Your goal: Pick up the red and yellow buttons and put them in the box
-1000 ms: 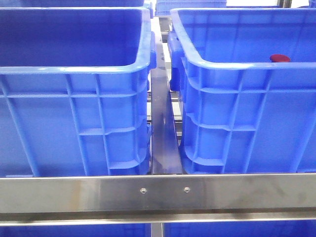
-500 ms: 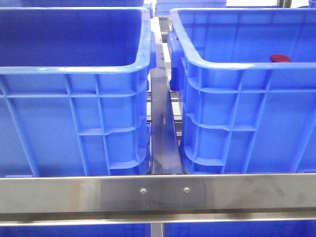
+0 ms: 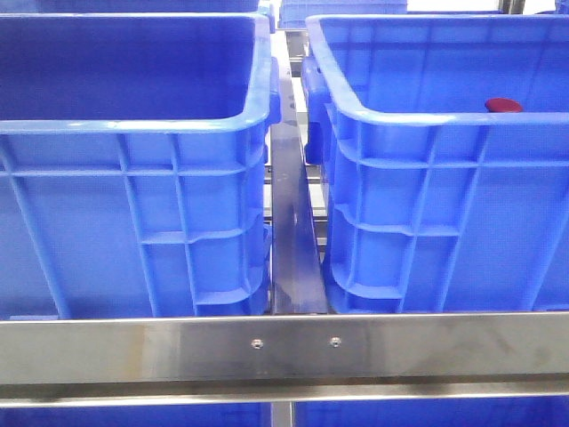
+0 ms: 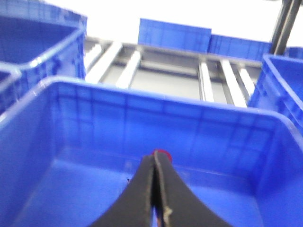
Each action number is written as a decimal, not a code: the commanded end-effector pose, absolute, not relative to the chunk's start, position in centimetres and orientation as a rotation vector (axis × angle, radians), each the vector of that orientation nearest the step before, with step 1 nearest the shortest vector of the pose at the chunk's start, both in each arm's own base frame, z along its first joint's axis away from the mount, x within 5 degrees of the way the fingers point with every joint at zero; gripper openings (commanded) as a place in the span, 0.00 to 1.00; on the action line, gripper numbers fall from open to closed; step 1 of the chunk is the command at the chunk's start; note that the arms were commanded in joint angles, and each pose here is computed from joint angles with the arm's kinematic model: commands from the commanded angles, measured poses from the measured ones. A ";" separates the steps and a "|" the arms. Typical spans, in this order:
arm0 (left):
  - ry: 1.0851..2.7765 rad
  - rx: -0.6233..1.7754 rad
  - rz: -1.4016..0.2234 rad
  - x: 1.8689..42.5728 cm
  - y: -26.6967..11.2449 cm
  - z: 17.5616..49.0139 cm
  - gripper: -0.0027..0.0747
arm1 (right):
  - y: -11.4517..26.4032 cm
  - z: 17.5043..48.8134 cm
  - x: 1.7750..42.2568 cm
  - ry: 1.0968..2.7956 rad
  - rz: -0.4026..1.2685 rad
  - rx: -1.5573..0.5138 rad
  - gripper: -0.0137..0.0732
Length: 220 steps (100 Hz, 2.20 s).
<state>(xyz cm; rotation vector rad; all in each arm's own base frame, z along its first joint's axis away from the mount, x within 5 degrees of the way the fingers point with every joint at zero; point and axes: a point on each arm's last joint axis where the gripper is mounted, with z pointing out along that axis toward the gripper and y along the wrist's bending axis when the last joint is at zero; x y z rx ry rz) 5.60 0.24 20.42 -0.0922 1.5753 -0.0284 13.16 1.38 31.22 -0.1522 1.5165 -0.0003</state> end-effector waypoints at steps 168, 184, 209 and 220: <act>1.529 -0.095 -0.036 5.6 0.2 19.4 0.01 | -0.3 21.6 5.3 1.401 -0.059 0.024 0.08; 1.529 -0.095 -0.036 5.6 0.2 19.4 0.01 | -0.3 21.6 5.3 1.401 -0.058 0.025 0.08; 1.529 -0.095 -0.036 5.6 0.2 19.4 0.01 | -0.3 21.6 5.3 1.407 -0.059 0.025 0.08; 1.529 -0.095 -0.036 5.6 0.2 19.4 0.01 | -0.3 21.6 5.3 1.407 -0.059 0.025 0.08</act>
